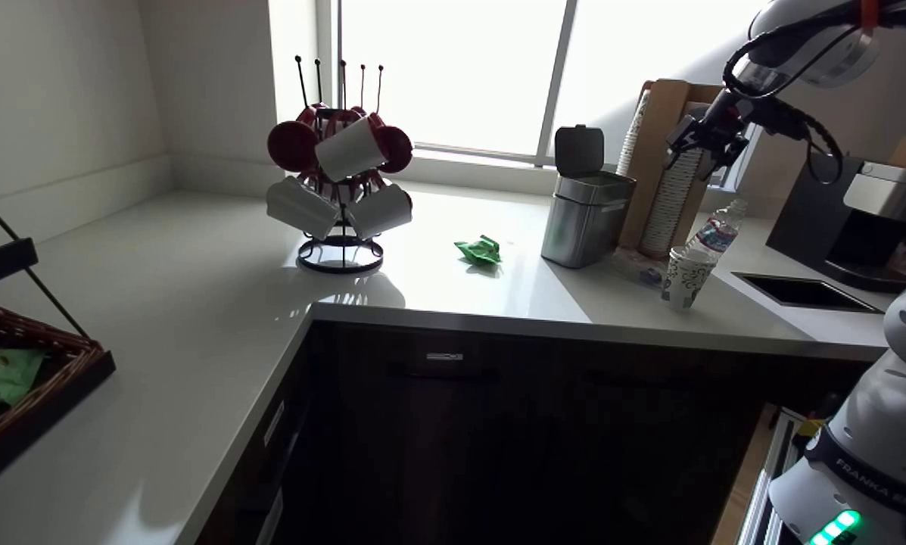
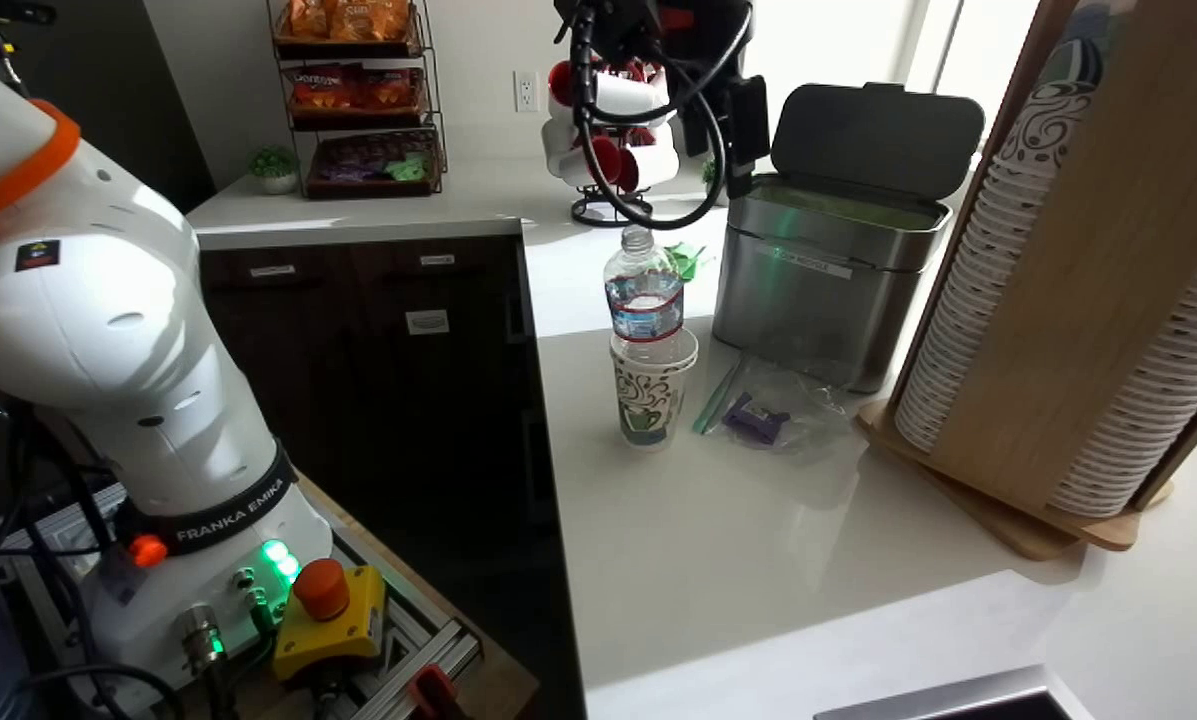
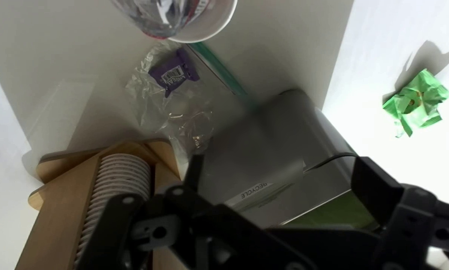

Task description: Put the bottle in the bin and close the lid of the bin

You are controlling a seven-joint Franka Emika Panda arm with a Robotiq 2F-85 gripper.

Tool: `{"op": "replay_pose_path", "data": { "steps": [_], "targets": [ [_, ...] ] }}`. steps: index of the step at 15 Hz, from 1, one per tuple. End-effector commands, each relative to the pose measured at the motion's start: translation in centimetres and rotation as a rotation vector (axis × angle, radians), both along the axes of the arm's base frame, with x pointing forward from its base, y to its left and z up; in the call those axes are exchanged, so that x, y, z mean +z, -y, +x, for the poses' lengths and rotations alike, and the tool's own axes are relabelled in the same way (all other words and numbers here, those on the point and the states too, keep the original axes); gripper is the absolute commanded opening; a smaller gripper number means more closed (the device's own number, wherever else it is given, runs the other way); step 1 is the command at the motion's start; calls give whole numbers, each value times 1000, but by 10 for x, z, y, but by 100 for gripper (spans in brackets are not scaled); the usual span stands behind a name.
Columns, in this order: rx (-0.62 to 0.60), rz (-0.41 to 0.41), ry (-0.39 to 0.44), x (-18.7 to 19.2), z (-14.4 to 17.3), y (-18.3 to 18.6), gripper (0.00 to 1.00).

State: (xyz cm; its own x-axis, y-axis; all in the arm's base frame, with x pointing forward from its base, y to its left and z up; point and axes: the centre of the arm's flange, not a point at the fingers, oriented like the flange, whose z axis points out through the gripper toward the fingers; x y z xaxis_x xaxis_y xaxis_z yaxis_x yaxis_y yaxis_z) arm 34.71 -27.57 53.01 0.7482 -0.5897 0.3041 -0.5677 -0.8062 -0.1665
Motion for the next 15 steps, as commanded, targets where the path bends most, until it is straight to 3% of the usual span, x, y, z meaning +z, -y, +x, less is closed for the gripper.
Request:
{"op": "replay_pose_path", "data": {
  "steps": [1, 7, 11, 15],
  "targets": [
    [-59, 99, -28, -19, 0, 36, 100],
    [-154, 246, -82, -65, -10, 93, 100],
    [-58, 183, -128, -92, -14, 105, 100],
    [133, 142, -177, -119, -21, 107, 100]
  ]
}}
